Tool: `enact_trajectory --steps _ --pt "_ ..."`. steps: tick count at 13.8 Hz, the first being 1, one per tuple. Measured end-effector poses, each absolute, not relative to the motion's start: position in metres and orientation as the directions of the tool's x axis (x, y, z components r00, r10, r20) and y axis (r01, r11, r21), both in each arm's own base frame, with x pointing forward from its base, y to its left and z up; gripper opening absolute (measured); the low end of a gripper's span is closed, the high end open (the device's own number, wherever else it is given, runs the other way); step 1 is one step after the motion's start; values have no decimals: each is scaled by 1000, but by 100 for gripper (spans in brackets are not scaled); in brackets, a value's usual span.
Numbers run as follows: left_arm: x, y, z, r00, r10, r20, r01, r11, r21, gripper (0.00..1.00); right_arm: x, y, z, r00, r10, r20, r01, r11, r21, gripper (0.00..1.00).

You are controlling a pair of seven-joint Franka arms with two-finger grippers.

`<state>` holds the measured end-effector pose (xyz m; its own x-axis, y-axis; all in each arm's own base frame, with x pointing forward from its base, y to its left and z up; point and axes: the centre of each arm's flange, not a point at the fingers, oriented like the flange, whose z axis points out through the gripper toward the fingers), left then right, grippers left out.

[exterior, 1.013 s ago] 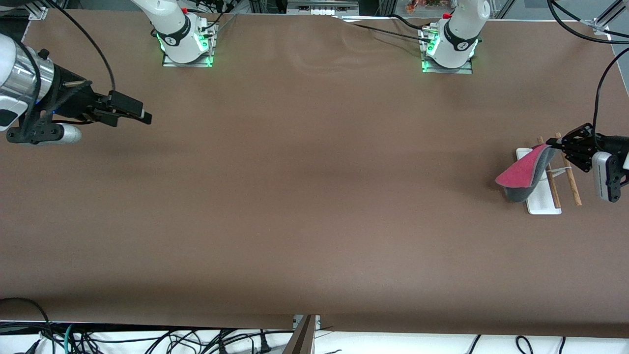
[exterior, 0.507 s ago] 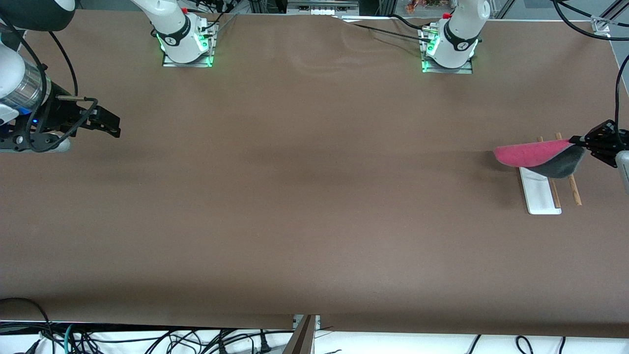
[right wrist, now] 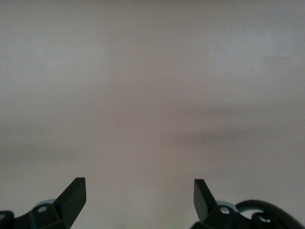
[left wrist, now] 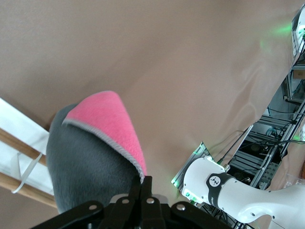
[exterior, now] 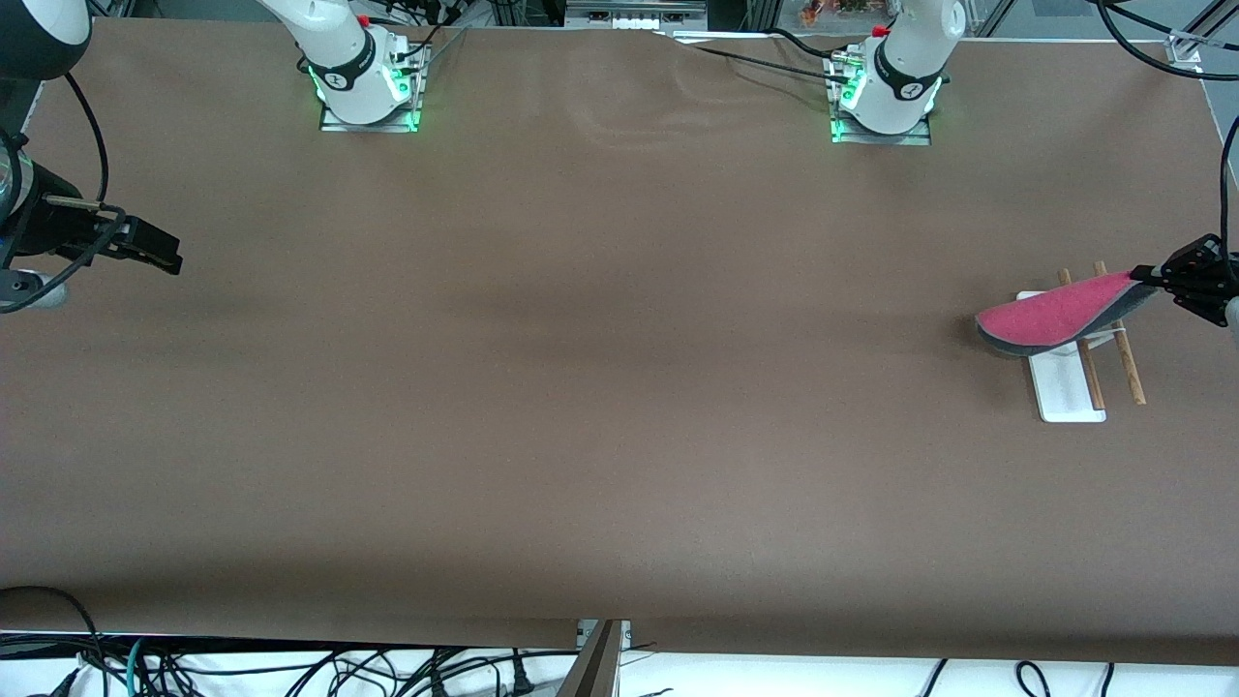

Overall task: Pass towel and hang on rack
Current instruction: 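Lower the towel over the wooden dowels with the left gripper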

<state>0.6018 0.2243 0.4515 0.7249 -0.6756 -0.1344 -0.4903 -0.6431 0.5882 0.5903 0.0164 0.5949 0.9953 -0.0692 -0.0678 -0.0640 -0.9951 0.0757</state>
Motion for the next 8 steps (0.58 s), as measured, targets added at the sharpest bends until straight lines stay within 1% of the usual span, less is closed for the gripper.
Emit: enact_trajectory --steps 4,6,8 --pt "584 270 435 771 -619 -151 -422 -674 606 2 590 19 595 996 -59 -68 -54 -996 75 100" --pt "574 293 420 789 -590 -169 -382 -687 618 2 590 18 595 997 -12 -72 -7 -997 72 100" --pt "568 318 409 802 -569 -180 -372 -712 595 2 590 19 595 997 12 -73 18 -997 70 100"
